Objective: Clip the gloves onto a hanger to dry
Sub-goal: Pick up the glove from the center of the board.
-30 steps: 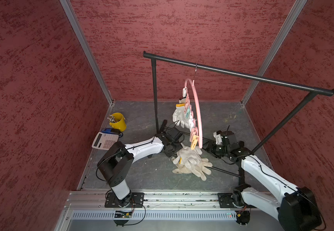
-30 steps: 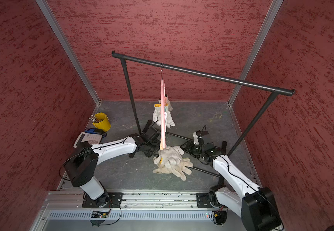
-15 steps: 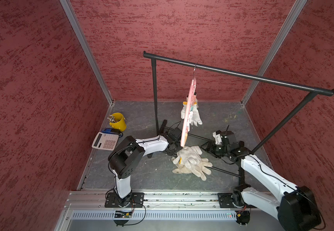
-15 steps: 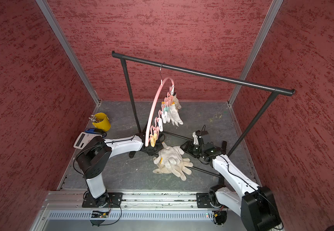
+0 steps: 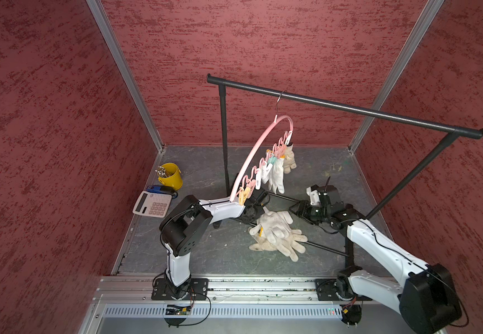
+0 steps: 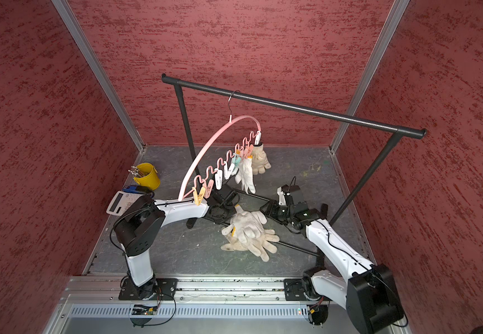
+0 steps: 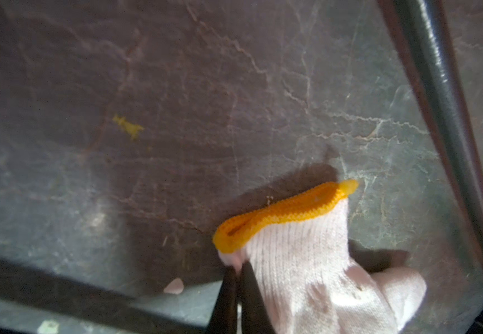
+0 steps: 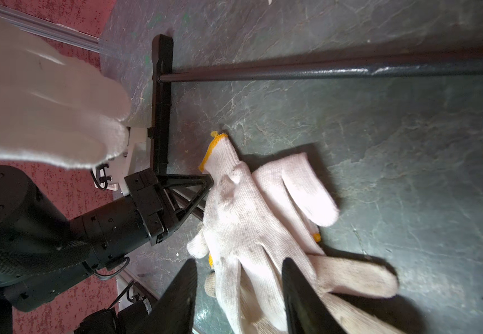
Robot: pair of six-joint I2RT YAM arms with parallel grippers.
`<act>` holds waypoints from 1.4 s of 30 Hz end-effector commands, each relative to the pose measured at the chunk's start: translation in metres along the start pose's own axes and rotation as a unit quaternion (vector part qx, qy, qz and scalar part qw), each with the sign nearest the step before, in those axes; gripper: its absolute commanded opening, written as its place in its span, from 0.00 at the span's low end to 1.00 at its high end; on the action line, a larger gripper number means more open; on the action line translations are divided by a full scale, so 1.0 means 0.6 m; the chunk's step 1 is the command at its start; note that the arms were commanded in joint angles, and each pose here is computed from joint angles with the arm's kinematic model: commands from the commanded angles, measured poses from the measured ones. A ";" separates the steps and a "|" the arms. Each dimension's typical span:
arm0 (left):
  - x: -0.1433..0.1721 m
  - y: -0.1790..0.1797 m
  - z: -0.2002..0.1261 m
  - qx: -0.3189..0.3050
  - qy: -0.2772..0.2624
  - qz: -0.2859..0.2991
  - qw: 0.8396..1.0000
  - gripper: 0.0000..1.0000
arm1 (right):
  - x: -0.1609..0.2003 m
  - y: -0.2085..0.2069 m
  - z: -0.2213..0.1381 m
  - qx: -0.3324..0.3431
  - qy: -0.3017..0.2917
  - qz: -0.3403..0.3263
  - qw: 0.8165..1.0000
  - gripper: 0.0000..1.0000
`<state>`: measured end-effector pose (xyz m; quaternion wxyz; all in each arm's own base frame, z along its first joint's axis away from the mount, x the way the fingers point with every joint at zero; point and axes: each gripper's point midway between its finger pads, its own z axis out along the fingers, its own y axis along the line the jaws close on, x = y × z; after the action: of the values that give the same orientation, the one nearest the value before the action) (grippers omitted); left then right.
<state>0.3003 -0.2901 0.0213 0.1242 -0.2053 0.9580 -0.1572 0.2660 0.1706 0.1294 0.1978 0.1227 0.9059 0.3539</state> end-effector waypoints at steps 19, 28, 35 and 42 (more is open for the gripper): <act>-0.014 -0.062 -0.161 0.138 -0.105 0.209 0.962 0.00 | -0.029 0.041 -0.025 -0.018 -0.033 -0.029 0.999 0.48; 0.039 -0.067 -0.347 0.312 -0.148 0.348 0.872 0.00 | -0.033 0.153 -0.072 -0.149 -0.030 -0.127 0.980 0.47; 0.128 -0.042 -0.436 0.374 -0.081 0.424 0.821 0.00 | -0.012 0.214 -0.140 -0.240 -0.062 -0.213 0.945 0.47; 0.153 -0.048 -0.526 0.429 -0.119 0.466 0.765 0.00 | 0.022 0.254 -0.201 -0.326 -0.085 -0.266 0.903 0.46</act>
<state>0.1437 -0.2770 0.2787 0.3435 0.2925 0.7795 -0.4345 0.2287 0.2067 0.2957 0.3746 -0.1166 0.7554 0.5248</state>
